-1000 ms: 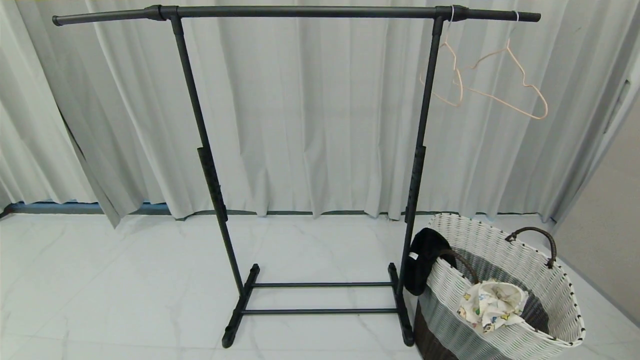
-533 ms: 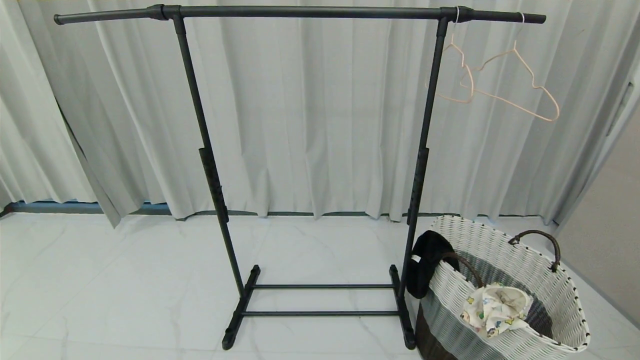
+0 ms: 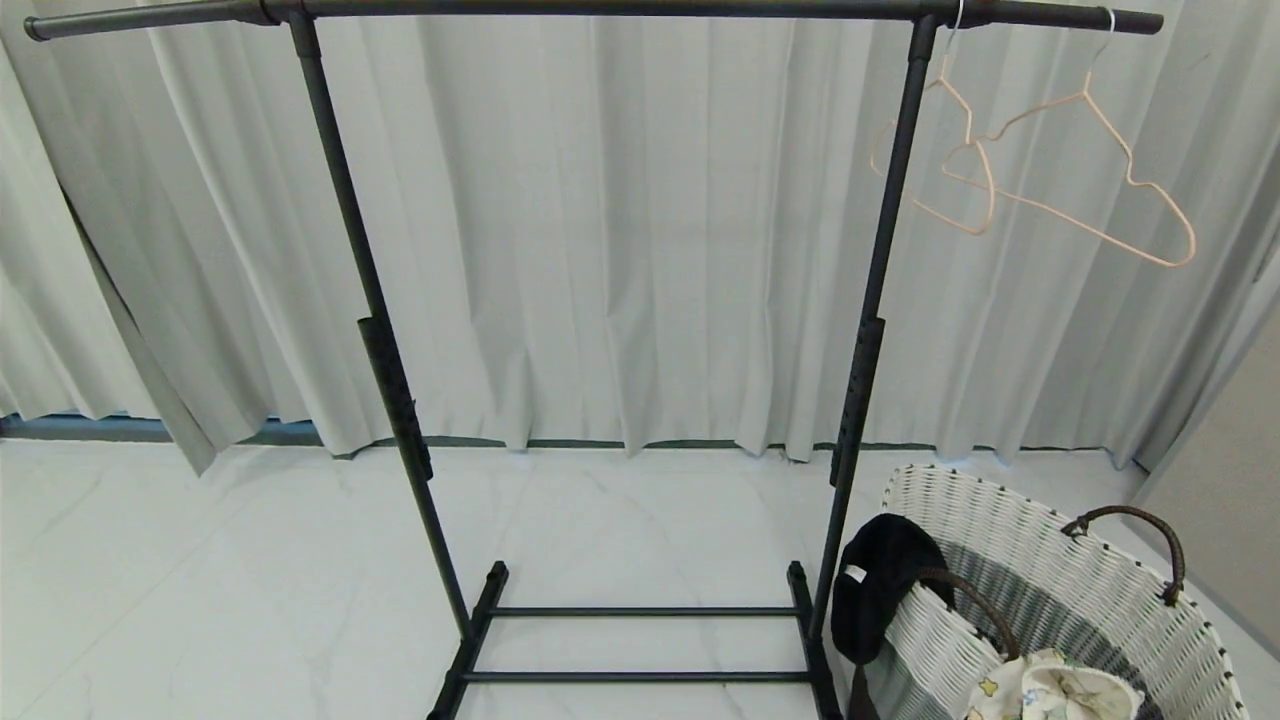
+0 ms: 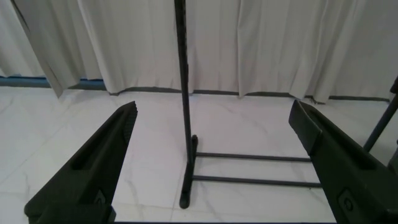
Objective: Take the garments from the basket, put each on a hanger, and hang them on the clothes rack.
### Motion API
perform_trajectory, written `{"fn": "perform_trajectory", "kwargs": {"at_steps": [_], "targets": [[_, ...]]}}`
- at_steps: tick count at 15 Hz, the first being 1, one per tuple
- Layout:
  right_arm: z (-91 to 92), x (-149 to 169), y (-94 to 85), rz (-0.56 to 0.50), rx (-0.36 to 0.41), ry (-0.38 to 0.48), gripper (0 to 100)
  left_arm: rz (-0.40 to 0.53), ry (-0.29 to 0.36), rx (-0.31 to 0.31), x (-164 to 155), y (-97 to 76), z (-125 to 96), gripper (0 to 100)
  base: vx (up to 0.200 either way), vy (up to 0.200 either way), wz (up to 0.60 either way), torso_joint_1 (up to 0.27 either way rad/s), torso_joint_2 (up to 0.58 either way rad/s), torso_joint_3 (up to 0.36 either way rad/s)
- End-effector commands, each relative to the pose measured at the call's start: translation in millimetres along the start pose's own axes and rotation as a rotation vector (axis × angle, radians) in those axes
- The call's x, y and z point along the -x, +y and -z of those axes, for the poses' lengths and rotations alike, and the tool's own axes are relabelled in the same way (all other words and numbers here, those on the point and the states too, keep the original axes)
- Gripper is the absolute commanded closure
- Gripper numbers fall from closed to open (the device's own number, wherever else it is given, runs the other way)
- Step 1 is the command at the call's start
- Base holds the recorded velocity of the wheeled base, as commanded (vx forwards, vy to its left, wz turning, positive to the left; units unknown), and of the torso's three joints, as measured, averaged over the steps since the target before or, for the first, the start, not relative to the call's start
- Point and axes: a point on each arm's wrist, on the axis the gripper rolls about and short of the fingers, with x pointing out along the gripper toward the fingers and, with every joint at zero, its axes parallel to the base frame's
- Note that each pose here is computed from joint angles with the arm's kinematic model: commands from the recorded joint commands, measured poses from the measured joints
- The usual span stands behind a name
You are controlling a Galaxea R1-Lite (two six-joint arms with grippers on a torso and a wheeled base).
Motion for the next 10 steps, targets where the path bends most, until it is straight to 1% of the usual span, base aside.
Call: {"fn": "perform_trajectory", "kwargs": {"at_steps": [1,4,6,7,8,9,10], "targets": [[0.0,0,0.0,-0.001,0.0,0.0,0,-0.001,0.0,0.004,0,0.0,0,0,0.0,0.0,0.0,0.0,0.0,0.0],[0.0,0,0.0,-0.001,-0.004,0.0,0,-0.003,0.0,0.018,0,0.0,0,0,0.0,0.0,0.0,0.0,0.0,0.0],[-3.0,0,0.4,-0.008,0.004,-0.028,0,-0.004,0.0,0.018,0,0.1,0,0,0.0,0.0,0.0,0.0,0.0,0.0],[-18.2,5,3.5,-0.105,-0.006,-0.085,0,-0.004,0.0,0.018,0,0.1,0,0,0.0,0.0,0.0,0.0,0.0,0.0],[-30.7,11,5.9,-0.189,0.009,-0.092,0,-0.004,0.0,0.018,0,0.1,0,0,0.0,0.0,0.0,0.0,0.0,0.0],[-38.0,19,6.2,-0.209,0.093,-0.044,0,-0.004,0.0,0.018,0,0.1,0,0,0.0,0.0,0.0,0.0,0.0,0.0],[-38.1,24,6.1,-0.235,0.184,0.03,0,-0.004,0.0,0.018,0,0.1,0,0,0.0,0.0,0.0,0.0,0.0,0.0]]}}
